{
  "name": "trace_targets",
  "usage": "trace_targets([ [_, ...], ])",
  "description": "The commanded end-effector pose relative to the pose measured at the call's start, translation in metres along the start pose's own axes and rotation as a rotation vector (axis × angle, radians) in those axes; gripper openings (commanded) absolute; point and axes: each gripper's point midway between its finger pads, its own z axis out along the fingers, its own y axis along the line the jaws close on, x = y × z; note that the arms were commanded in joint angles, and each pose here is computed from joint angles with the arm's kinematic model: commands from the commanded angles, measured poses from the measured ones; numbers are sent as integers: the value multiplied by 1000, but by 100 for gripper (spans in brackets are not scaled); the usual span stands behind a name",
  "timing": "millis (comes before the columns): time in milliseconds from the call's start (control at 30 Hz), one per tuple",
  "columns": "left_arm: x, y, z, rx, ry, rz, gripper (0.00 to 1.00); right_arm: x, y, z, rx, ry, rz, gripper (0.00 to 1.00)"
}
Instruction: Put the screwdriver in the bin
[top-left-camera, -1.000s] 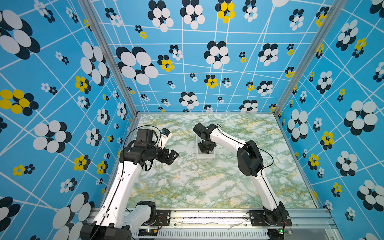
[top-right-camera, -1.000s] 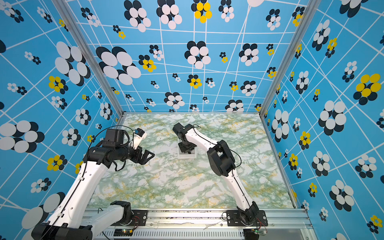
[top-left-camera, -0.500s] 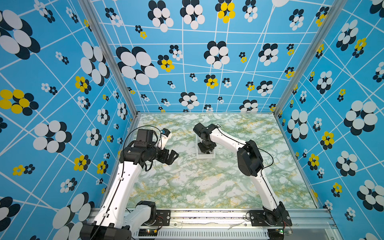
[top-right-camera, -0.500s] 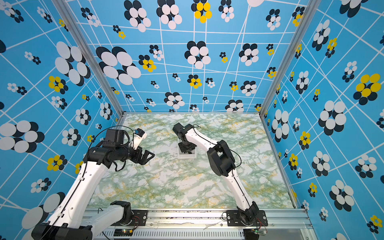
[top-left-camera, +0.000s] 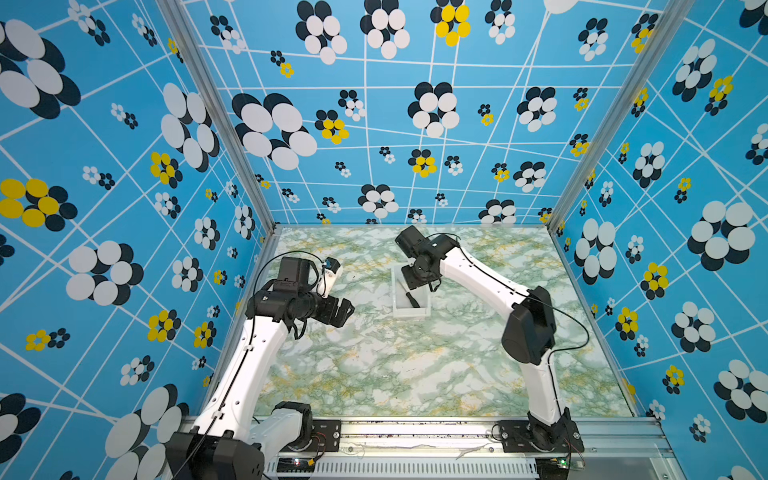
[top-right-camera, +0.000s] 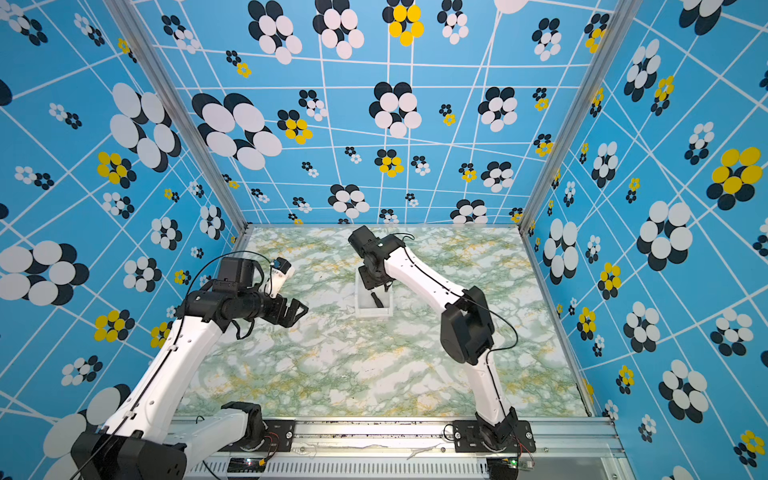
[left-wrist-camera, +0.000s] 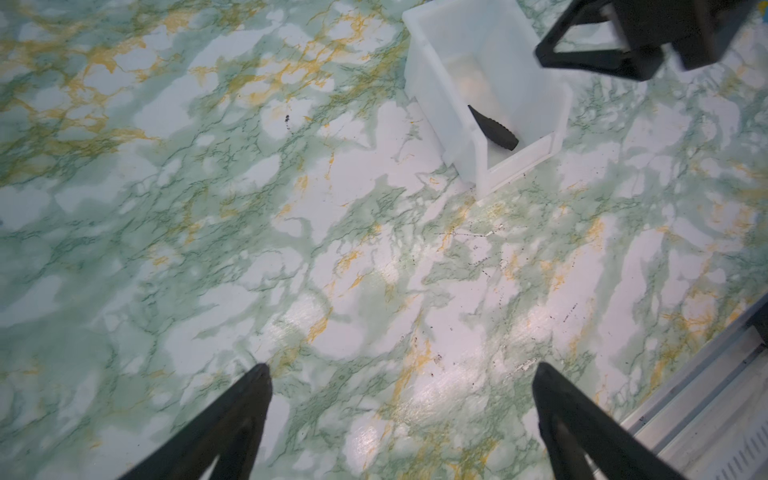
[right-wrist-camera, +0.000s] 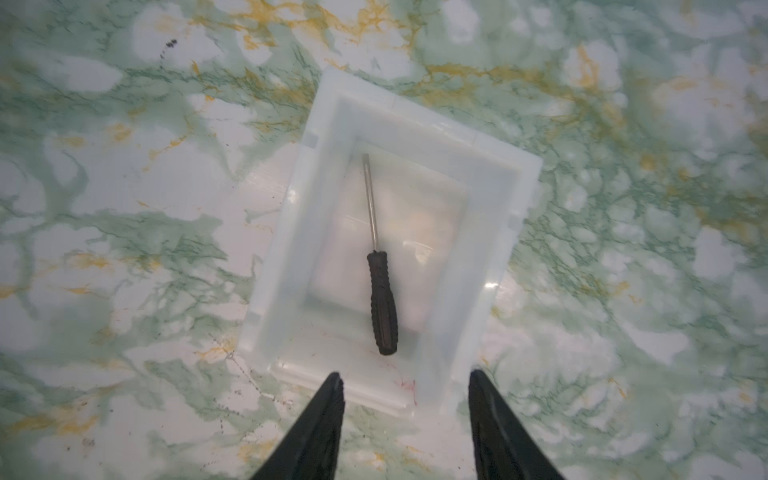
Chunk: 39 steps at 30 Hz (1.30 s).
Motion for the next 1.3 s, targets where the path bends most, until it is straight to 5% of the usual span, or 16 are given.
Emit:
trace_targets([
  [0, -10, 22, 6, -94, 16, -48, 99, -22, -15, -35, -19, -203, 85, 70],
  [233, -22, 50, 24, -209, -51, -120, 99, 0, -61, -53, -12, -394, 261, 84],
  [500, -15, 91, 53, -366, -153, -221, 99, 42, -120, -52, 269, -573, 233, 82],
  [767, -12, 127, 73, -473, -343, -222, 99, 66, -162, -23, 366, -581, 277, 82],
  [867, -11, 139, 79, -499, -409, -224, 99, 69, -171, -16, 400, -675, 246, 81],
  [1067, -2, 145, 89, -494, -499, -232, 99, 78, -208, -16, 404, -801, 399, 80],
  [1267, -11, 142, 83, -480, -628, -196, 99, 83, -235, -33, 432, -800, 407, 79],
])
